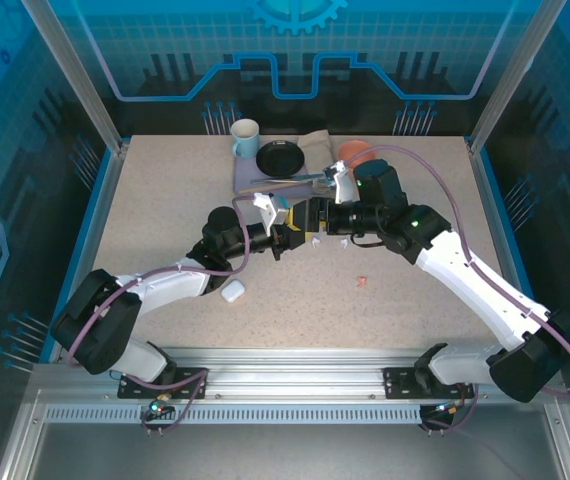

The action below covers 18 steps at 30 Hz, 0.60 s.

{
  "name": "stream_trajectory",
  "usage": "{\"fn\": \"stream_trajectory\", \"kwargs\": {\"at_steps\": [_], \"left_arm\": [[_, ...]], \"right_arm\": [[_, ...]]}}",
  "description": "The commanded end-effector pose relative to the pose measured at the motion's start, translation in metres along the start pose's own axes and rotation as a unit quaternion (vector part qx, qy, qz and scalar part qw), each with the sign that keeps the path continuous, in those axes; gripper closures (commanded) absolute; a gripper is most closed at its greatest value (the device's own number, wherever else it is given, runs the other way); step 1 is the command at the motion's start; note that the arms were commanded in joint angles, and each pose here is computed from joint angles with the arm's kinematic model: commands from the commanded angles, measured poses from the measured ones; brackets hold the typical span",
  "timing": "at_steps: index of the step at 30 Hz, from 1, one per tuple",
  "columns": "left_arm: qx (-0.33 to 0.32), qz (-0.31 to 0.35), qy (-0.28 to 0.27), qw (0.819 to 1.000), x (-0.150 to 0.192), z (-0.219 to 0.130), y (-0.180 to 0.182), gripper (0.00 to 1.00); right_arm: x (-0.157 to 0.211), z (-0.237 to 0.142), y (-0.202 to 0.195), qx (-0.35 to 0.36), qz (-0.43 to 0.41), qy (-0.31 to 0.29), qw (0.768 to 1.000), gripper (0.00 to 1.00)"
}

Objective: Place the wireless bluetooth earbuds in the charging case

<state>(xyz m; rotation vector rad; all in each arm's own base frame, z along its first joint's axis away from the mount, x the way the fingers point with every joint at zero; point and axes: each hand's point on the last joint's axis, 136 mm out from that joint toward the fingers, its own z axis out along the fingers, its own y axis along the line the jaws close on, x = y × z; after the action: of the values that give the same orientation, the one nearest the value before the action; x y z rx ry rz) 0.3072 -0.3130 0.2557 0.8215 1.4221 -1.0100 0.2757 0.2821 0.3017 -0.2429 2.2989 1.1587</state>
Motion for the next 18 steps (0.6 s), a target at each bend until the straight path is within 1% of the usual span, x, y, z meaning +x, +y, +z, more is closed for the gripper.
{"fn": "stream_trajectory", "kwargs": {"at_steps": [1,4,8,14,16,18], "left_arm": [[0.02,0.022,-0.025,0.999,-0.018,0.0,-0.01,1.0],[0.02,0.021,-0.024,0.999,-0.016,0.0,-0.01,1.0],[0.02,0.022,-0.024,0.999,-0.016,-0.002,-0.011,1.0],[0.019,0.021,-0.02,0.999,-0.013,-0.003,-0.011,1.0],[0.018,0.022,-0.018,0.999,-0.012,-0.003,-0.012,1.0],[0.015,0.024,-0.016,0.999,-0.011,-0.005,-0.012,1.0]], "right_arm": [[-0.014,-0.011,0.012,-0.015,-0.017,-0.021,1.0,0.31],[-0.021,-0.023,0.015,-0.013,-0.02,-0.036,0.999,0.31],[-0.02,-0.031,0.012,-0.008,-0.015,-0.042,0.999,0.31],[-0.013,-0.026,0.01,-0.02,0.005,-0.038,0.999,0.31],[-0.012,-0.03,0.006,-0.012,0.007,-0.048,0.999,0.31],[-0.014,-0.04,-0.006,0.017,0.011,-0.065,0.998,0.31]]}}
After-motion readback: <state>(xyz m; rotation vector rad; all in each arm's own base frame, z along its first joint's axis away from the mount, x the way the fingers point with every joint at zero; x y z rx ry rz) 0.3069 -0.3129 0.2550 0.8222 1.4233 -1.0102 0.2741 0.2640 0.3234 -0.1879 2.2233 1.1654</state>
